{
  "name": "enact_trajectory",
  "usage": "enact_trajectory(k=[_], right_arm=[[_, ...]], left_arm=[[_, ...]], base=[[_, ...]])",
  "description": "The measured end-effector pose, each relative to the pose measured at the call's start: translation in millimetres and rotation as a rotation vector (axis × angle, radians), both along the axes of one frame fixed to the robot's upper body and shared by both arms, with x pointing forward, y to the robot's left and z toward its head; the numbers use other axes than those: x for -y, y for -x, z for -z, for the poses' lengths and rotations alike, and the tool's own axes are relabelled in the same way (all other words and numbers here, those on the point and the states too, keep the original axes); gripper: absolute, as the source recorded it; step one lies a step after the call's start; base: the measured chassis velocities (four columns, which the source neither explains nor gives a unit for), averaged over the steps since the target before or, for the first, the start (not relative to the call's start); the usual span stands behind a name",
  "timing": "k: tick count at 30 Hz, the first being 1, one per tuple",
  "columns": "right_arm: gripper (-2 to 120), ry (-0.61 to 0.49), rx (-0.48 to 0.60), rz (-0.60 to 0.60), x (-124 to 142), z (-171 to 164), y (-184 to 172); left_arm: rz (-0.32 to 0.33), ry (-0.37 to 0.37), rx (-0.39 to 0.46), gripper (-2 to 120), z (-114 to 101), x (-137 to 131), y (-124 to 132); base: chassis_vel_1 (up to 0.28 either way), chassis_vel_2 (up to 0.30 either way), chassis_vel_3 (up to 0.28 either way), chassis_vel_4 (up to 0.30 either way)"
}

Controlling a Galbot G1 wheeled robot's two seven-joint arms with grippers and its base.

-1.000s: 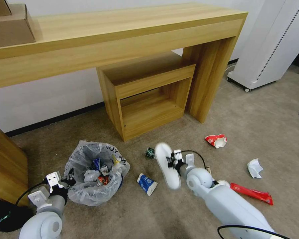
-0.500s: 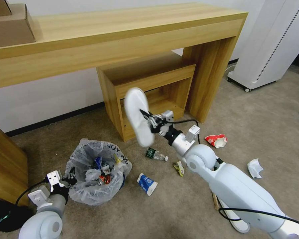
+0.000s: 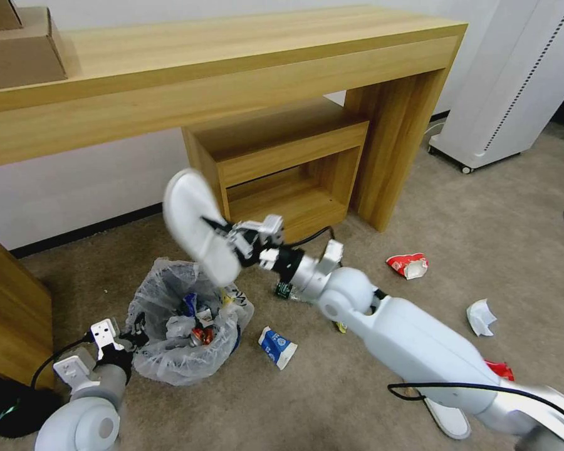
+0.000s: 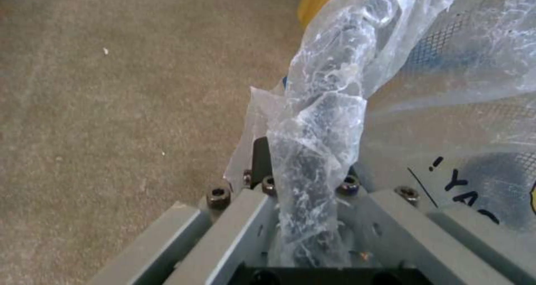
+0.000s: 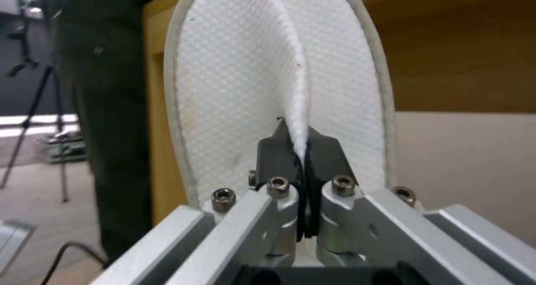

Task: Pick up the trash bin and place the garbage on the floor into it.

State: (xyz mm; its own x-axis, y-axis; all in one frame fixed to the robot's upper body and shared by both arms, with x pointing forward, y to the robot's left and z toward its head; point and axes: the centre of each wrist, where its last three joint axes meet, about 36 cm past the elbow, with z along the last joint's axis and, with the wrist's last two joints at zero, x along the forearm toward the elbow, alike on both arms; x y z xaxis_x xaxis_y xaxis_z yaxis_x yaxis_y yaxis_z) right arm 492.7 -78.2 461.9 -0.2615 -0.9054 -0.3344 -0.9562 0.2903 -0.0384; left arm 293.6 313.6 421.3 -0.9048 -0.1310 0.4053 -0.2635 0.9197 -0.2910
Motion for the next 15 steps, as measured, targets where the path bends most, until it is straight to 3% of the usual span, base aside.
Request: enact_trajectory(k=[5, 15], right_arm=[[0, 0.045, 0.021, -0.053, -20.8, 14.7, -1.3], [0, 0.126, 0.034, -0.087, -34.9, 43.2, -3.3]], left_arm=[[0.017, 0.024, -0.023, 1, -7.8, 3.4, 5.1], [0.05, 0.04, -0.058, 1, -13.2, 5.4, 9.9]], base=[[0.0, 0.0, 0.0, 0.0], [0.0, 0.0, 0.0, 0.0]])
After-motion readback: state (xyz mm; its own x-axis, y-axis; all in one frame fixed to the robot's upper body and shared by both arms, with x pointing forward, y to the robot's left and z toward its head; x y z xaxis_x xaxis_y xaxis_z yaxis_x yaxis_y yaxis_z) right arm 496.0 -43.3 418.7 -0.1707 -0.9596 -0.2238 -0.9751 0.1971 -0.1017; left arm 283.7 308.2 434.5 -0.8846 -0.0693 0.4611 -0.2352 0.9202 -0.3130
